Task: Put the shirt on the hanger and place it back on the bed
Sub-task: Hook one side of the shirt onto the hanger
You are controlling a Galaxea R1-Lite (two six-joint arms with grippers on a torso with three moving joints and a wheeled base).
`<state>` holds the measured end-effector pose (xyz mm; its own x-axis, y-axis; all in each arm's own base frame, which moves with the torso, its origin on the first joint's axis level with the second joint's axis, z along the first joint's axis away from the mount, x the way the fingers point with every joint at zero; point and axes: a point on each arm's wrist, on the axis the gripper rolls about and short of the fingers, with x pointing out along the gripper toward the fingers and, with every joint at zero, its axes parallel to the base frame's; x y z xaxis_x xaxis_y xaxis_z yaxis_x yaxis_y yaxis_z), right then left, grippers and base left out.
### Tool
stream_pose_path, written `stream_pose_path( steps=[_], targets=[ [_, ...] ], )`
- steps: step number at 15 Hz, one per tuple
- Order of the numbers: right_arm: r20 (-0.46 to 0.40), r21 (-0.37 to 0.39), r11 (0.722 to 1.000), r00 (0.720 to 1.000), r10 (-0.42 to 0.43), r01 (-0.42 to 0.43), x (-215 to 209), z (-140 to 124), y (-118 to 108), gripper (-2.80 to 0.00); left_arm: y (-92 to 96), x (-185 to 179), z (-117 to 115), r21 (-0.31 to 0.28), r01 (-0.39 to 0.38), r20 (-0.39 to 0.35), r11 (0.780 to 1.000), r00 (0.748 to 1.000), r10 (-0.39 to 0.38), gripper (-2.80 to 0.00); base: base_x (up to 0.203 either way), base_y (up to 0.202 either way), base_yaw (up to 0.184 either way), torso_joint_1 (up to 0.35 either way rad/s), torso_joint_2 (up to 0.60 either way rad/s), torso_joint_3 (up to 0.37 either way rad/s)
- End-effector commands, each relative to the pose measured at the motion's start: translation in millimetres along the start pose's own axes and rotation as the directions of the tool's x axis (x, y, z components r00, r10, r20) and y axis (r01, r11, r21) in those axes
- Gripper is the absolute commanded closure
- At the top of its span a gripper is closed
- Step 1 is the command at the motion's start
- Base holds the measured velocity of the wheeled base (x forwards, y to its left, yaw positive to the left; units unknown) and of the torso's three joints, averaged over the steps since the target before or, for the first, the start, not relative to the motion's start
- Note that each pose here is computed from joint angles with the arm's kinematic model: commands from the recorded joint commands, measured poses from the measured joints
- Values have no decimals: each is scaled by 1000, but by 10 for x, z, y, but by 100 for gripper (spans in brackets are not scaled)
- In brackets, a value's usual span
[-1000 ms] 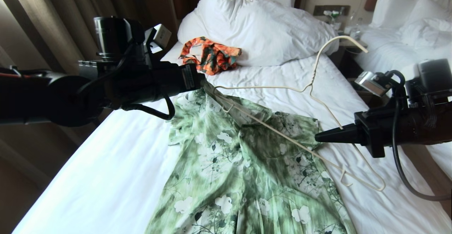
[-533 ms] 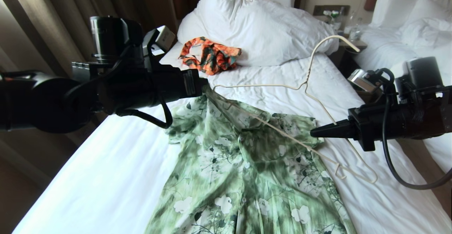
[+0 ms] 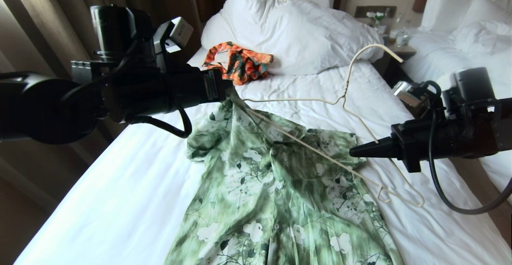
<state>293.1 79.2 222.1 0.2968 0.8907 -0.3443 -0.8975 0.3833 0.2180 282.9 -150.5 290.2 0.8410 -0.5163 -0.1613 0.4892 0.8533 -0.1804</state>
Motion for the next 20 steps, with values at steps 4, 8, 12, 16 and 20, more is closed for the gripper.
stream_pose_path(
  steps=[4, 8, 12, 16, 20],
  targets=[
    [0, -5, 1000, 1000, 4, -4, 1, -11, -4, 0, -37, -69, 124, -1, 5, 6, 1000, 1000, -5, 0, 0, 0, 0, 0, 0, 0],
    [-23, 0, 999, 999, 48, -48, 85, -12, 108, 0, -91, -74, 218, 5, 22, 36, 1000, 999, -22, 0, 0, 0, 0, 0, 0, 0],
    [-27, -14, 997, 997, 72, -73, 121, 16, 194, 0, -284, -102, 299, 11, 59, 11, 998, 998, -59, 0, 0, 0, 0, 0, 0, 0],
    [-15, -36, 997, 997, 74, -75, 94, 56, 241, 0, -587, -154, 259, 25, 143, -1, 989, 990, -143, 0, 0, 0, 0, 0, 0, 0],
    [32, -106, 990, 995, 92, -88, -64, 188, 449, 0, -1086, -457, 290, 109, 297, 18, 949, 954, -301, 0, 0, 0, 0, 0, 0, 0]
  ],
)
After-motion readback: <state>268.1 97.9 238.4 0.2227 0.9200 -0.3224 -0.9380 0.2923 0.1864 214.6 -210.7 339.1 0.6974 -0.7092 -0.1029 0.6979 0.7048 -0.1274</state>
